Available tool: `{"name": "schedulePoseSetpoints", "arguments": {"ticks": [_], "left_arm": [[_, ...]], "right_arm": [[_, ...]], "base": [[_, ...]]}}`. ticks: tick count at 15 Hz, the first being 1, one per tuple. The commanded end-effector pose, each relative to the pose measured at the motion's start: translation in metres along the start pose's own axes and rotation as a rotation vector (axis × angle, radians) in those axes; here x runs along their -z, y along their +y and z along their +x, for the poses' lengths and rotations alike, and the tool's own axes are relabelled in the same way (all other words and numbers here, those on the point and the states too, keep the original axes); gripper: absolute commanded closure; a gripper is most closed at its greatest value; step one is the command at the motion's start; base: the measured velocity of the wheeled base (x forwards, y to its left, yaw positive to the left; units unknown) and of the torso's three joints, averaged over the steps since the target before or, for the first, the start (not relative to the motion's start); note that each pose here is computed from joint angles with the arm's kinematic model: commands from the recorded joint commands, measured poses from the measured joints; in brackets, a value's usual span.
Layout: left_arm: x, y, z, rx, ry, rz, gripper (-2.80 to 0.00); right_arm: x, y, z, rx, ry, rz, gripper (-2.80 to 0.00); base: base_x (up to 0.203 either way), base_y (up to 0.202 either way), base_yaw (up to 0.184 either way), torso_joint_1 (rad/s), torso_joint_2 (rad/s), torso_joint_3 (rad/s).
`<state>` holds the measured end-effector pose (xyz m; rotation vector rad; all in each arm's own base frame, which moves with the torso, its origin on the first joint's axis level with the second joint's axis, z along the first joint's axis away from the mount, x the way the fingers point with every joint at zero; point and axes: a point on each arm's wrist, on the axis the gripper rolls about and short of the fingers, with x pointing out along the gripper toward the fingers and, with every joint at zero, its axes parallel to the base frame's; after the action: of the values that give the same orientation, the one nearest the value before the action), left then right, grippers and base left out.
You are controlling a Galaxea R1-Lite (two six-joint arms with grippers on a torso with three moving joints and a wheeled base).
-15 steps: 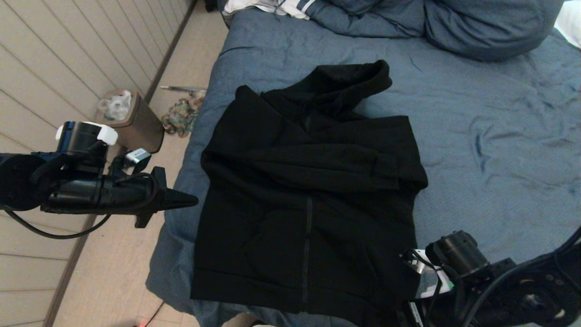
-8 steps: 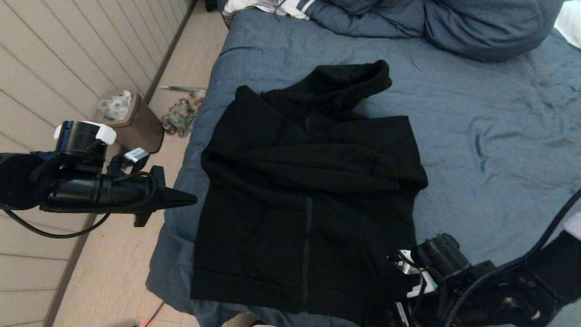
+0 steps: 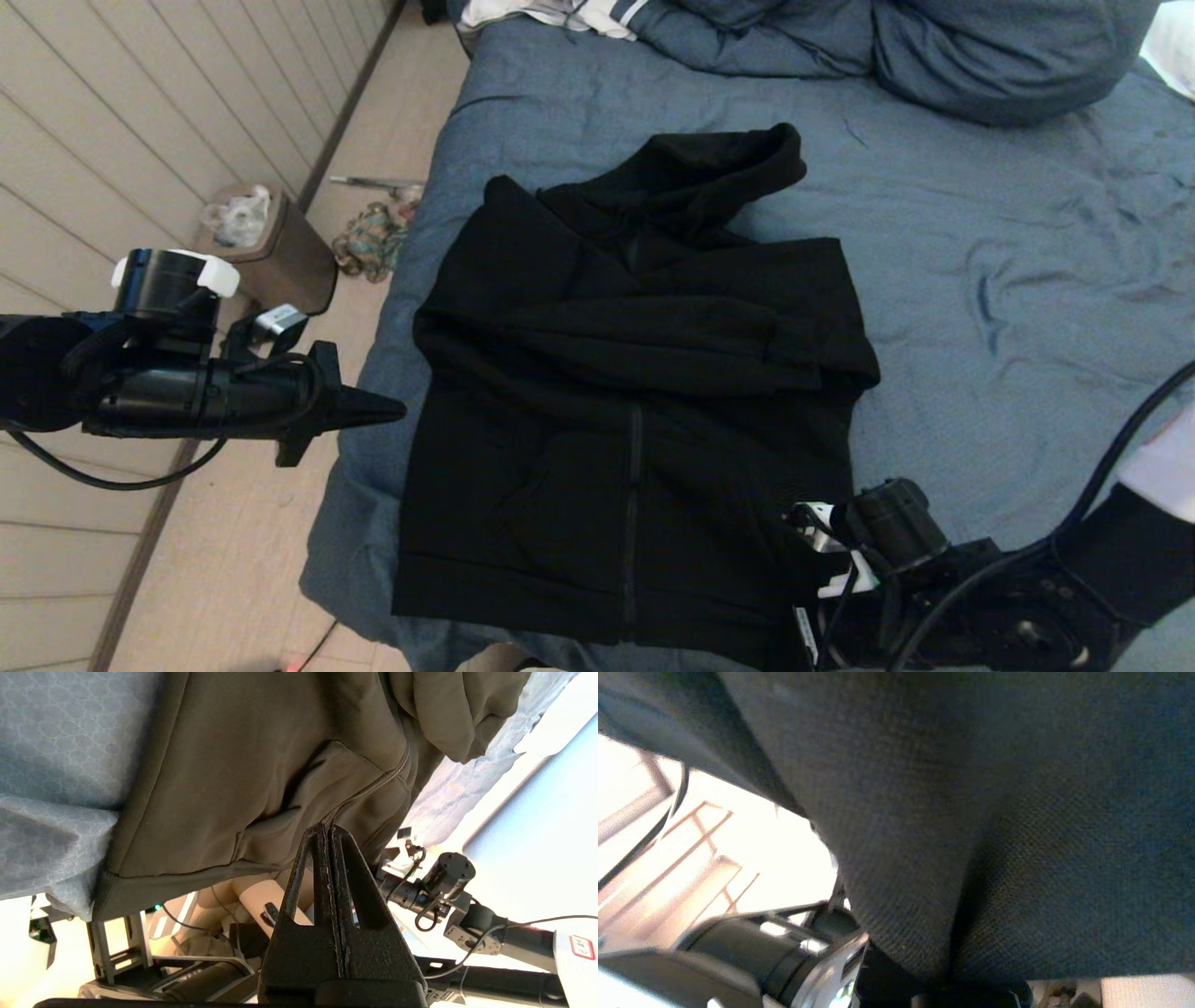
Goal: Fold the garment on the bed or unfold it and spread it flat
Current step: Fold the black sweatshirt
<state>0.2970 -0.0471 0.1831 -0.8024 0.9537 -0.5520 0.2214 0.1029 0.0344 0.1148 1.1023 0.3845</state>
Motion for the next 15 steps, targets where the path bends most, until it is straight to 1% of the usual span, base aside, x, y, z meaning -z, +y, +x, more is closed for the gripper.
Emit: {"name": "schedulePoseSetpoints", "arguments": {"ticks": [1, 4, 6, 8, 10, 12, 13, 15], "left_arm": [[0.0, 0.001, 0.001, 0.001, 0.006, -0.007, 0.0], [0.0, 0.001, 0.002, 0.001, 0.006, -0.005, 0.0], [-0.001, 0.002, 0.002, -0.001, 0.007, -0.006, 0.0], [-0.001, 0.002, 0.002, -0.001, 0.007, -0.006, 0.0], [0.0, 0.003, 0.003, -0.002, 0.009, -0.006, 0.0], [0.0, 0.004, 0.004, -0.003, 0.011, -0.005, 0.0], [0.0, 0.004, 0.004, -0.004, 0.013, -0.005, 0.0], [0.0, 0.005, 0.005, -0.004, 0.017, -0.006, 0.0]], "right_arm": [[-0.003, 0.006, 0.0, -0.008, -0.038, -0.016, 0.0], [-0.013, 0.017, -0.019, -0.046, -0.133, -0.044, 0.0], [-0.025, 0.025, -0.041, -0.087, -0.234, -0.064, 0.0], [-0.052, 0.039, -0.065, -0.136, -0.363, -0.077, 0.0], [-0.081, 0.051, -0.084, -0.168, -0.425, -0.046, 0.0], [-0.116, 0.063, -0.105, -0.198, -0.489, 0.007, 0.0], [-0.131, 0.065, -0.111, -0.207, -0.516, 0.043, 0.0], [-0.162, 0.061, -0.121, -0.208, -0.558, 0.135, 0.0]], "base": [[0.0, 0.0, 0.0, 0.0, 0.0, 0.0], [0.0, 0.0, 0.0, 0.0, 0.0, 0.0], [0.0, 0.0, 0.0, 0.0, 0.0, 0.0], [0.0, 0.0, 0.0, 0.0, 0.0, 0.0], [0.0, 0.0, 0.0, 0.0, 0.0, 0.0], [0.0, 0.0, 0.0, 0.0, 0.0, 0.0], [0.0, 0.0, 0.0, 0.0, 0.0, 0.0], [0.0, 0.0, 0.0, 0.0, 0.0, 0.0]]}}
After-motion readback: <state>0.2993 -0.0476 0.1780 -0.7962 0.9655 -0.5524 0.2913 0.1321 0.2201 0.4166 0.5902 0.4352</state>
